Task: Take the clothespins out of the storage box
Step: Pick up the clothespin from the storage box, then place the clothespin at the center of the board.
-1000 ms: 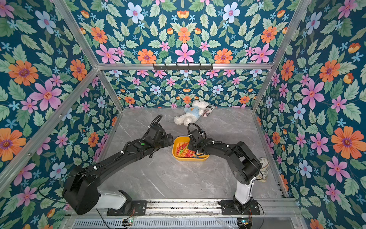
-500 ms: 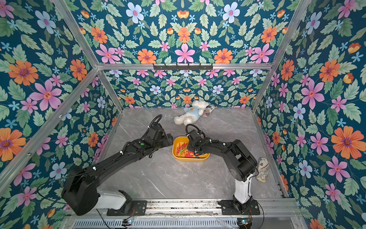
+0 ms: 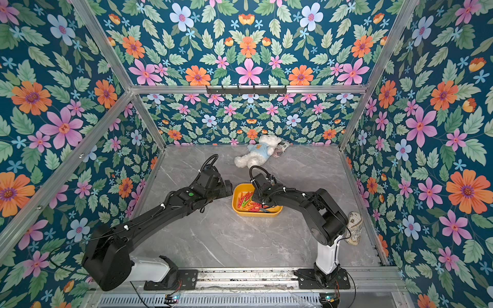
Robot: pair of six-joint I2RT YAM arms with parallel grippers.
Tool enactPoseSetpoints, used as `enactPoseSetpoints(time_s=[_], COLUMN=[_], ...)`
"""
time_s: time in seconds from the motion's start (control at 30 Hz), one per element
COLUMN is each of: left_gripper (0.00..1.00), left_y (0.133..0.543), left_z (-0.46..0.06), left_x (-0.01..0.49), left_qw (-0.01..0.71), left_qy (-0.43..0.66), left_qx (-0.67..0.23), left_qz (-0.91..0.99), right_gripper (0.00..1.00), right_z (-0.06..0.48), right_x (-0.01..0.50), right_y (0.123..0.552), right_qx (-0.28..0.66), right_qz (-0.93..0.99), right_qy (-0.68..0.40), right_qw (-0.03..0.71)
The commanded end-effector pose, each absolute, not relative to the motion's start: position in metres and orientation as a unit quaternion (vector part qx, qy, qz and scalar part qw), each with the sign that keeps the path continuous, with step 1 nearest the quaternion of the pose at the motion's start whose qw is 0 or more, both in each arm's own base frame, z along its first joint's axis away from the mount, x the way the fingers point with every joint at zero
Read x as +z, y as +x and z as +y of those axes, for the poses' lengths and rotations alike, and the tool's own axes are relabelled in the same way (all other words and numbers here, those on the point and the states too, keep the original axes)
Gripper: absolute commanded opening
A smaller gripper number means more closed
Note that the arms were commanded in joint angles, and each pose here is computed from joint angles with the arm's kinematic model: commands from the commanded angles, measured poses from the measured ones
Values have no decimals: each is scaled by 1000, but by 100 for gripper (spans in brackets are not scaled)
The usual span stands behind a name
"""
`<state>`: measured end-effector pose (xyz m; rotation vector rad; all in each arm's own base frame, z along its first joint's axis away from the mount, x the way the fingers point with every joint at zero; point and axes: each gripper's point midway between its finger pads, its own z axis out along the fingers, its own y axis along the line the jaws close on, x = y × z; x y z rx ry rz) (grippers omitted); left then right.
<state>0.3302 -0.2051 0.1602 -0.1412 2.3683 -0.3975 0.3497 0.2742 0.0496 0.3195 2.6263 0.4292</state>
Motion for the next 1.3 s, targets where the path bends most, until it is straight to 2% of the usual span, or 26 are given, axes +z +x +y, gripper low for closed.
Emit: enactPoseSetpoints(time_s=[0.0,0.33,0.67,1.0,1.27], left_gripper=[99,99,99,99,99], left_y=[333,333,335,334,324], left_z=[-203,-209,-223,-226,-218], left_x=[164,170,170,169,172], left_qw=[370,373,370,369,368], left_qy=[-62,-60,-40,-31,-30], left_qx=[-154,-174,-199,-205,-206], left_qz=[914,910,907,906,906], right_gripper=[2,2,2,3,3], right_z=[269,257,227,217,218], right_x=[61,98,125,88,48], right_y=[352,350,302,226,210], right_qx=[141,139,147,141,133], right_qz=[953,946,941,952,958], right_qy=[114,116,137,159,171], right_qw=[244,270,271,221,188])
